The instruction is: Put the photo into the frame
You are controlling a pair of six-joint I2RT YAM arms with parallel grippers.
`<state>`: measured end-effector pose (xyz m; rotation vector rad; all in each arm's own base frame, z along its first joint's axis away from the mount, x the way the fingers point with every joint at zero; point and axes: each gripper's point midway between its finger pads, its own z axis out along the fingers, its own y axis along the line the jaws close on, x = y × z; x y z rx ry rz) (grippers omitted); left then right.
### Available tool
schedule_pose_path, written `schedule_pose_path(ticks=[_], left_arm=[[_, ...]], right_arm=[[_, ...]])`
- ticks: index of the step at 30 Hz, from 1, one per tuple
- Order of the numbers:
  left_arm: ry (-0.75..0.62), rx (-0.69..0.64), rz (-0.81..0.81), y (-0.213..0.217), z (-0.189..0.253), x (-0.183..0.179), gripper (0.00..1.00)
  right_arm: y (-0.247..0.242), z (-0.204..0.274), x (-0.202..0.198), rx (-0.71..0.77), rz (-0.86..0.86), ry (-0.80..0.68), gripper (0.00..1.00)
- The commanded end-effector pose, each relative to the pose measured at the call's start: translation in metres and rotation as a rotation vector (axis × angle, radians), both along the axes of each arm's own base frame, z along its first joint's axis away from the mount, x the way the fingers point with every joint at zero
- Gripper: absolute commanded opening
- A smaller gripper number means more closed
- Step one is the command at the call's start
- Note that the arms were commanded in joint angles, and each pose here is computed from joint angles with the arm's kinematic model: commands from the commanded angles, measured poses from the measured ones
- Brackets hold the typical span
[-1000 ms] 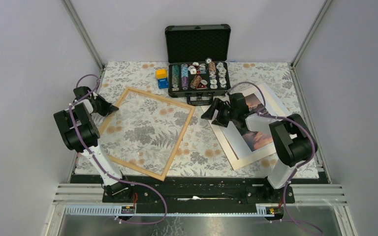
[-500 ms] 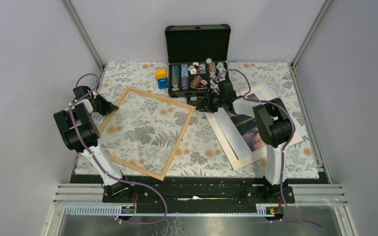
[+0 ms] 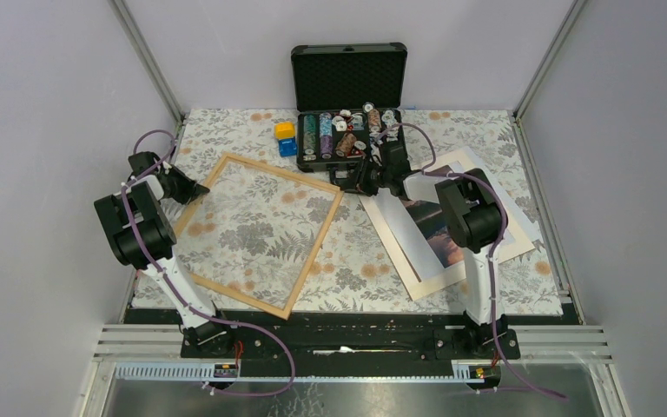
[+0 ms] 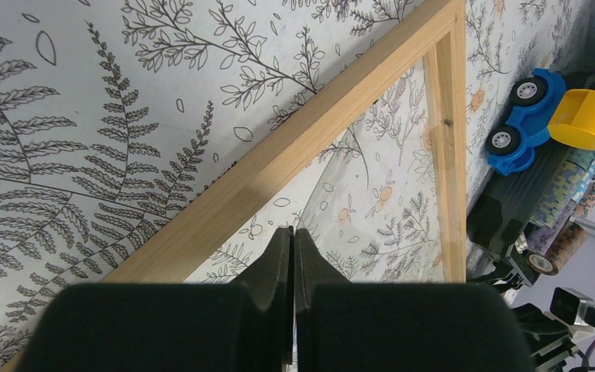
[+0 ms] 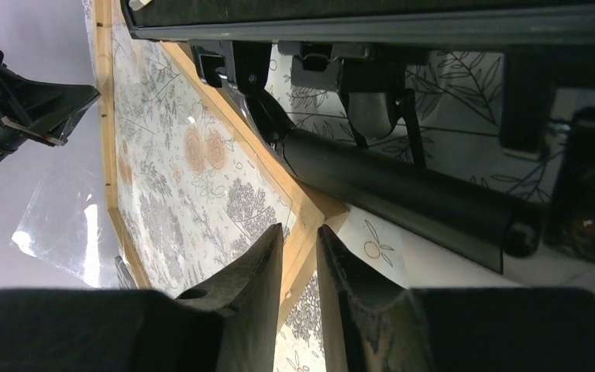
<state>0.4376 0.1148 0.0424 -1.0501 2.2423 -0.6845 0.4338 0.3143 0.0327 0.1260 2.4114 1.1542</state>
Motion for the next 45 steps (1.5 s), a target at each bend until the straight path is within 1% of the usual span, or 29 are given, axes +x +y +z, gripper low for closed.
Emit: schedule_pose_path(ticks=[1,4,8,10,14,20,23,29,32,35,41,45], left_arm=[[-0.104,0.058,0.028,0.021,0.023,0.023,0.0],[-0.105,0.056,0.029,0.021,0.023,0.023,0.0],[-0.105,0.051,0.028,0.02,0.022,0.023,0.0],[-0.107,0.052,0.027,0.02,0.024,0.023,0.0],[-0.108,0.053,0.027,0.02,0.024,0.024,0.0],[-0.107,0.053,0.03,0.021,0.023,0.023,0.0],[-0.108,0.053,0.028,0.021,0.024,0.024,0.0],[-0.109,0.053,0.03,0.021,0.024,0.023,0.0],[-0.109,0.056,0.03,0.022,0.025,0.023,0.0],[-0.109,0.054,0.032,0.022,0.024,0.023,0.0],[-0.111,0.052,0.032,0.022,0.024,0.023,0.0],[-0.111,0.05,0.035,0.023,0.024,0.023,0.0]], right_arm=[[0.017,0.016,0.018,0.04,0.001,-0.062,0.29],[0.017,0.014,0.019,0.042,-0.011,-0.056,0.29],[0.014,0.016,0.018,0.034,-0.021,-0.064,0.25],[0.013,0.023,0.017,0.031,-0.018,-0.074,0.26],[0.013,0.043,0.016,0.045,-0.016,-0.106,0.34],[0.013,0.044,0.017,0.046,-0.02,-0.103,0.34],[0.015,0.046,0.017,0.056,-0.014,-0.109,0.31],[0.023,0.034,0.021,0.094,-0.007,-0.068,0.29],[0.026,0.03,0.022,0.109,-0.005,-0.055,0.25],[0.027,0.026,0.023,0.112,-0.01,-0.047,0.24],[0.031,0.012,0.019,0.11,-0.01,-0.015,0.25],[0.033,0.005,0.014,0.111,-0.007,-0.001,0.3]])
